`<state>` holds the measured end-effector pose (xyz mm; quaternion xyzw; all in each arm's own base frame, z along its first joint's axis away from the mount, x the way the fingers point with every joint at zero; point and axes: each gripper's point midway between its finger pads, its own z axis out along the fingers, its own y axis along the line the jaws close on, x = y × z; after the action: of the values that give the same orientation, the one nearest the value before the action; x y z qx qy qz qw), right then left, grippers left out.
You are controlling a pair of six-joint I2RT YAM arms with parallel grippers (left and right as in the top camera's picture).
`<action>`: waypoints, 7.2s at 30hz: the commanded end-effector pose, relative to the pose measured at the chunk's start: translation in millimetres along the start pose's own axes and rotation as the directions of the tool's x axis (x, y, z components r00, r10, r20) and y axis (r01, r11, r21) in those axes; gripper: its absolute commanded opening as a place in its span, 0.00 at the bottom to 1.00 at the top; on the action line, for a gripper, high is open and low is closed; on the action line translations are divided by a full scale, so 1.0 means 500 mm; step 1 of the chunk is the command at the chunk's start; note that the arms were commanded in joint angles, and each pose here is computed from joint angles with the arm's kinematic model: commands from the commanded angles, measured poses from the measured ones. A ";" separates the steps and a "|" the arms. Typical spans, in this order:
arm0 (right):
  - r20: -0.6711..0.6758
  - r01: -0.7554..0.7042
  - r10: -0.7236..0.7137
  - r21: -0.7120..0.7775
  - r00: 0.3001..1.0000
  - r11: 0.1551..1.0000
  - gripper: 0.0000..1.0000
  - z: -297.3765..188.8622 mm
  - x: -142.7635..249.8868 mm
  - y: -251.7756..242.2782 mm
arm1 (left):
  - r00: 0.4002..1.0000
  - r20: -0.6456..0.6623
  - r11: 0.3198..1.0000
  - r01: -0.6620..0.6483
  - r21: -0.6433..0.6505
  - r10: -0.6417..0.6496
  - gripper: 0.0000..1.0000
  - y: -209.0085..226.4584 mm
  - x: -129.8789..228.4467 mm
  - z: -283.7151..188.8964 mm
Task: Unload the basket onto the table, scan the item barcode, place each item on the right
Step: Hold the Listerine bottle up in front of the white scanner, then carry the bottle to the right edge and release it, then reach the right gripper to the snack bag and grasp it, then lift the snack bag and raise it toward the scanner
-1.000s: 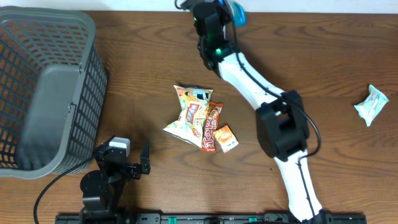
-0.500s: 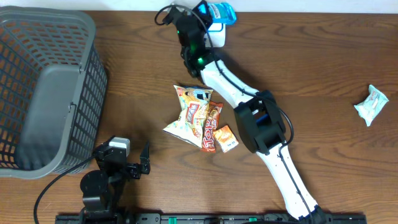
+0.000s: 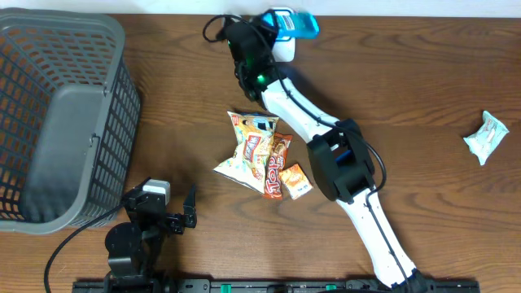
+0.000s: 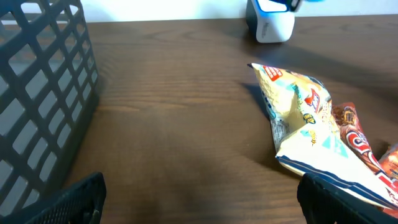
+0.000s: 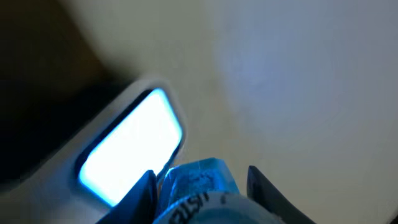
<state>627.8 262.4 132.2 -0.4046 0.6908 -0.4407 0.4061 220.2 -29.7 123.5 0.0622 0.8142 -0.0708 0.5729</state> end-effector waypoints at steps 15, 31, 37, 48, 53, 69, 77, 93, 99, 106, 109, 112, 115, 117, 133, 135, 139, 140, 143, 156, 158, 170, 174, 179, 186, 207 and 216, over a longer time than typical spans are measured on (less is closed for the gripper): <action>-0.582 -0.526 0.447 0.039 0.679 0.850 0.12 0.114 0.615 -0.216 | 0.999 -0.035 1.000 0.018 -0.005 -0.018 0.98 0.002 0.023 0.004; -0.744 -0.737 0.602 0.229 0.288 0.636 0.29 0.107 1.055 -0.240 | 0.999 -0.035 1.000 0.018 -0.005 -0.018 0.98 0.002 0.023 0.004; -0.719 -0.746 0.651 0.290 0.244 0.600 0.52 0.090 1.080 -0.277 | 0.999 -0.035 1.000 0.018 -0.005 -0.018 0.98 0.002 0.023 0.004; -0.538 -0.878 0.806 0.227 0.249 0.422 0.99 0.022 0.933 -0.434 | 0.999 -0.035 1.000 0.018 -0.005 -0.018 0.98 0.002 0.023 0.004; -0.398 -0.979 0.896 -0.023 0.196 0.204 0.99 -0.066 0.742 -0.526 | 0.999 -0.035 1.000 0.018 -0.005 -0.018 0.98 0.002 0.023 0.004; -0.715 -0.744 0.550 -0.627 0.431 -0.232 0.99 -0.454 0.153 -0.212 | 0.999 -0.035 1.000 0.018 -0.005 -0.018 0.98 0.002 0.023 0.004; -0.827 -0.910 0.412 -0.414 0.382 0.012 0.99 -0.499 0.068 0.061 | 0.999 -0.035 1.000 0.018 -0.005 -0.018 0.98 0.002 0.023 0.004; -0.759 -0.877 0.538 -0.088 0.366 0.473 0.88 -0.444 0.121 0.353 | 0.999 -0.035 1.000 0.018 -0.005 -0.018 0.98 0.002 0.023 0.004; -0.786 -0.826 0.526 0.035 0.324 0.562 0.61 -0.444 0.195 0.368 | 0.999 -0.035 1.000 0.018 -0.005 -0.018 0.98 0.002 0.023 0.004; -0.755 -0.732 0.545 0.128 0.365 0.669 0.09 -0.445 0.247 0.290 | 0.999 -0.035 1.000 0.018 -0.005 -0.018 0.98 0.002 0.023 0.004; -0.757 -0.711 0.536 0.138 0.373 0.690 0.01 -0.447 0.253 0.256 | 0.999 -0.035 1.000 0.018 -0.005 -0.018 0.98 0.002 0.023 0.004; -0.774 -0.715 0.522 0.132 0.359 0.687 0.01 -0.452 0.248 0.217 | 0.999 -0.035 1.000 0.018 -0.004 -0.018 0.98 0.002 0.023 0.004; -0.822 -0.744 0.440 0.029 0.362 0.667 0.01 -0.463 0.228 0.201 | 0.999 -0.035 1.000 0.018 -0.005 -0.018 0.98 0.002 0.023 0.004; -0.864 -0.780 0.332 -0.105 0.379 0.617 0.01 -0.480 0.204 0.206 | 0.999 -0.035 1.000 0.018 -0.005 -0.018 0.98 0.002 0.023 0.004; -0.569 -0.432 -0.010 -0.613 0.822 -0.661 0.01 -0.703 -0.019 0.105 | 0.999 -0.035 1.000 0.018 -0.005 -0.018 0.98 0.002 0.023 0.004; -0.588 -0.400 0.002 -0.553 0.809 -0.731 0.01 -0.705 -0.031 0.076 | 0.999 -0.035 1.000 0.018 -0.005 -0.018 0.98 0.002 0.023 0.004; -0.651 -0.409 -0.069 -0.388 0.756 -0.826 0.01 -0.717 -0.051 0.029 | 0.999 -0.035 1.000 0.018 -0.005 -0.018 0.98 0.002 0.023 0.004; -0.670 -0.434 -0.114 -0.333 0.734 -0.837 0.01 -0.720 -0.055 0.020 | 0.999 -0.035 1.000 0.018 -0.005 -0.018 0.98 0.002 0.023 0.004; -0.691 -0.459 -0.206 -0.202 0.693 -0.865 0.01 -0.730 -0.065 -0.007 | 0.999 -0.035 1.000 0.018 -0.005 -0.018 0.98 0.002 0.023 0.004; -0.682 -0.397 -0.214 -0.121 0.699 -0.910 0.01 -0.735 -0.076 -0.043 | 0.999 -0.035 1.000 0.018 -0.005 -0.018 0.98 0.002 0.023 0.004; -0.681 -0.354 -0.157 -0.160 0.716 -0.921 0.01 -0.727 -0.073 -0.046 | 0.999 -0.035 1.000 0.018 -0.005 -0.018 0.98 0.002 0.023 0.004; -0.679 -0.411 -0.096 -0.321 0.728 -0.853 0.01 -0.705 -0.052 0.006 | 0.999 -0.035 1.000 0.018 -0.005 -0.018 0.98 0.002 0.023 0.004; -0.681 -0.564 -0.059 -0.551 0.730 -0.615 0.01 -0.634 0.012 0.095 | 0.999 -0.035 1.000 0.018 -0.005 -0.018 0.98 0.002 0.023 0.004; -0.697 -0.619 -0.040 -0.607 0.716 -0.498 0.02 -0.616 0.037 0.092 | 0.999 -0.035 1.000 0.018 -0.005 -0.018 0.98 0.002 0.023 0.004; -0.622 -0.566 0.172 -0.774 0.764 -0.284 0.01 -0.636 0.072 -0.045 | 0.999 -0.035 1.000 0.018 -0.005 -0.018 0.98 0.002 0.023 0.004; -0.115 -0.400 0.476 -0.729 0.872 0.556 0.01 -0.425 -0.014 -0.163 | 0.999 -0.035 1.000 0.018 -0.005 -0.018 0.98 0.002 0.023 0.004; 0.086 -0.388 0.533 -0.590 0.841 0.708 0.01 -0.262 -0.109 -0.163 | 0.999 -0.035 1.000 0.018 -0.005 -0.018 0.98 0.002 0.023 0.004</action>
<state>513.5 341.1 269.6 -0.3736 0.8165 0.0055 0.4402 220.0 -29.7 123.1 0.0621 0.8147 -0.0709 0.5721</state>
